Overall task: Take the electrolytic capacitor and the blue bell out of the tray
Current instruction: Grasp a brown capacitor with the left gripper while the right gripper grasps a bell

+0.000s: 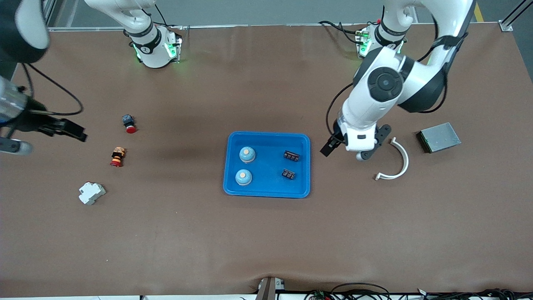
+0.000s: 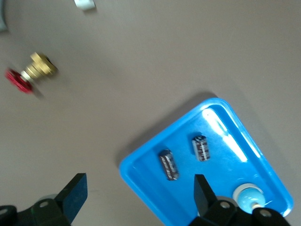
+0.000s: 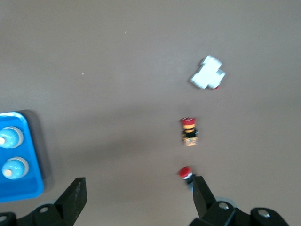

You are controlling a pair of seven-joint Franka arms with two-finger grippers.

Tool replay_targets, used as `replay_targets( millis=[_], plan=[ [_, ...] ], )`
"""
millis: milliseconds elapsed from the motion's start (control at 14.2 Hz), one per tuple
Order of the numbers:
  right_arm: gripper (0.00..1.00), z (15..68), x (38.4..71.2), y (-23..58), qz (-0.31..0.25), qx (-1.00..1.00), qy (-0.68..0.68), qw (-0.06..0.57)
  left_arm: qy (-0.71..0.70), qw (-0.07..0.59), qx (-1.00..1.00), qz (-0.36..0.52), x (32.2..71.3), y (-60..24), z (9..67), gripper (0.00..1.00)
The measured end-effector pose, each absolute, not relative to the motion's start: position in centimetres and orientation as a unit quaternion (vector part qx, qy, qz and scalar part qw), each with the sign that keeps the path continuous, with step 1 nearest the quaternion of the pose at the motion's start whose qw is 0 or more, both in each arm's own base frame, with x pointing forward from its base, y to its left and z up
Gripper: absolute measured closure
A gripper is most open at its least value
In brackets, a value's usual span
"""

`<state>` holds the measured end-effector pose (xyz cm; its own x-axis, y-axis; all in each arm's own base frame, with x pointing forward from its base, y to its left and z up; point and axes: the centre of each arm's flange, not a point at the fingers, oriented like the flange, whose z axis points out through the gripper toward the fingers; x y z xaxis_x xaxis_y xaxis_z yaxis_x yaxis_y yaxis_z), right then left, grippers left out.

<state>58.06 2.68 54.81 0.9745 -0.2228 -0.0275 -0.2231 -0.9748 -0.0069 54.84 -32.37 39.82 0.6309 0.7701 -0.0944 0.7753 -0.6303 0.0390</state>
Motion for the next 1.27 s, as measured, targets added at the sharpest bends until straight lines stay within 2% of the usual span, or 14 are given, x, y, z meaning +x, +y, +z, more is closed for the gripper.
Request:
replay_targets(
  millis=[282, 563, 775, 986, 1268],
  plan=[
    [0.0, 52.3, 56.8, 13.3, 0.001, -0.984, 0.179, 0.007, 0.481, 0.025, 0.876, -0.027, 53.9, -36.2, 34.7, 0.0],
    [0.0, 49.0, 56.0, 20.9, -0.017, -0.983, 0.184, 0.018, 0.504, 0.019, 0.863, -0.03, 54.1, -37.6, 32.6, 0.0],
    [0.0, 42.6, 55.2, 26.3, -0.028, -0.977, 0.208, 0.028, 0.525, 0.019, 0.85, -0.032, 54.4, -39.2, 31.4, 0.01],
    [0.0, 35.3, 53.2, 31.9, -0.015, -0.974, 0.226, 0.018, 0.543, 0.014, 0.839, -0.019, 53.9, -40.9, 29.4, 0.04],
    [0.0, 28.1, 52.6, 35.5, -0.015, -0.972, 0.235, 0.018, 0.563, 0.013, 0.826, -0.012, 53.7, -41.8, 27.3, 0.08]
  ],
)
